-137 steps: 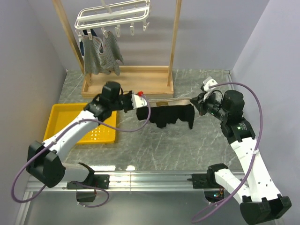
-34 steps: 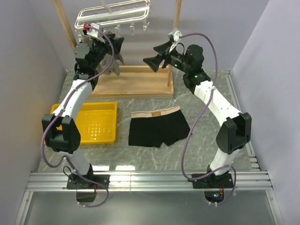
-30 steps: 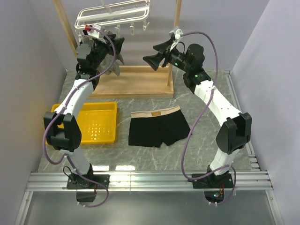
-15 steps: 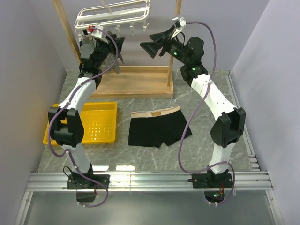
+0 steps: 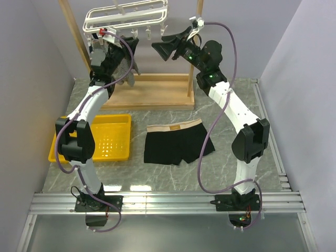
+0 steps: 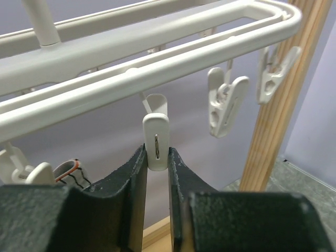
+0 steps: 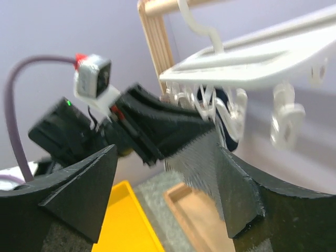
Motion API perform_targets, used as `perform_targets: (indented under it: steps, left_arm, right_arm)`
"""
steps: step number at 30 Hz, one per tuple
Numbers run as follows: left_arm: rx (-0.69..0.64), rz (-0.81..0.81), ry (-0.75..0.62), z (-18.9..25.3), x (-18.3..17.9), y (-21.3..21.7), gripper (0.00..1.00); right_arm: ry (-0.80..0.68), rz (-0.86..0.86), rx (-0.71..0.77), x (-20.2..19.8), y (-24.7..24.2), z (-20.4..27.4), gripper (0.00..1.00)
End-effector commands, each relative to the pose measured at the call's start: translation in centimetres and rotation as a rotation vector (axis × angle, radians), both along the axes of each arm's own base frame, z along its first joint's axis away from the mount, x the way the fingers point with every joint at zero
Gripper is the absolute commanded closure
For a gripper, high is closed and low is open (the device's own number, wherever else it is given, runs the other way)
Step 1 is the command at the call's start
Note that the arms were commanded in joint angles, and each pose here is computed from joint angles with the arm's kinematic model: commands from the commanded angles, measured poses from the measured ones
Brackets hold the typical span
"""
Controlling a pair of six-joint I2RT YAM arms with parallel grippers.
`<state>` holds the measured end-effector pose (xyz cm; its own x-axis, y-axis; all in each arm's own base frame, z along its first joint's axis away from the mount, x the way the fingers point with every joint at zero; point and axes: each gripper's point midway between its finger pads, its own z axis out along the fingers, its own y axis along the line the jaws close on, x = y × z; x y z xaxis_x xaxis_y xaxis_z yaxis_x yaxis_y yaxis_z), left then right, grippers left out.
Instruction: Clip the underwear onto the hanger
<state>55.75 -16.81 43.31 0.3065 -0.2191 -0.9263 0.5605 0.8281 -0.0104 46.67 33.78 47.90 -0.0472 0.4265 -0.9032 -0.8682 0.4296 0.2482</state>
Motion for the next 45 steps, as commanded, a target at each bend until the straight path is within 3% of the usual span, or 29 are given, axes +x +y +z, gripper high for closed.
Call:
perform_targets:
  steps: [1,7,12,24,33,45]
  left_arm:
    - [0.003,-0.058,-0.093,3.3,-1.9,-0.9,0.91]
    - [0.022,-0.092,-0.093,3.1,-3.2,-1.4,0.99]
    - [0.064,-0.124,-0.114,3.2,-4.6,-2.0,1.00]
    - [0.164,-0.201,-0.171,3.4,-6.7,-4.2,1.00]
    - [0.216,-0.196,-0.204,2.7,-6.5,-4.7,1.00]
    - [0.286,-0.179,-0.264,1.9,-6.4,-4.7,1.00]
  right_arm:
    - [-0.103,-0.028,0.071,-1.2,0.3,4.6,0.20]
    - [-0.106,-0.042,0.092,-0.9,1.7,5.3,0.29]
    - [-0.085,-0.028,0.098,-0.7,3.4,5.1,0.33]
    - [-0.078,-0.024,0.078,0.3,5.0,3.9,0.32]
    - [-0.216,-0.095,0.029,0.8,5.7,3.5,0.29]
    - [-0.244,-0.149,0.034,2.9,5.1,1.3,0.29]
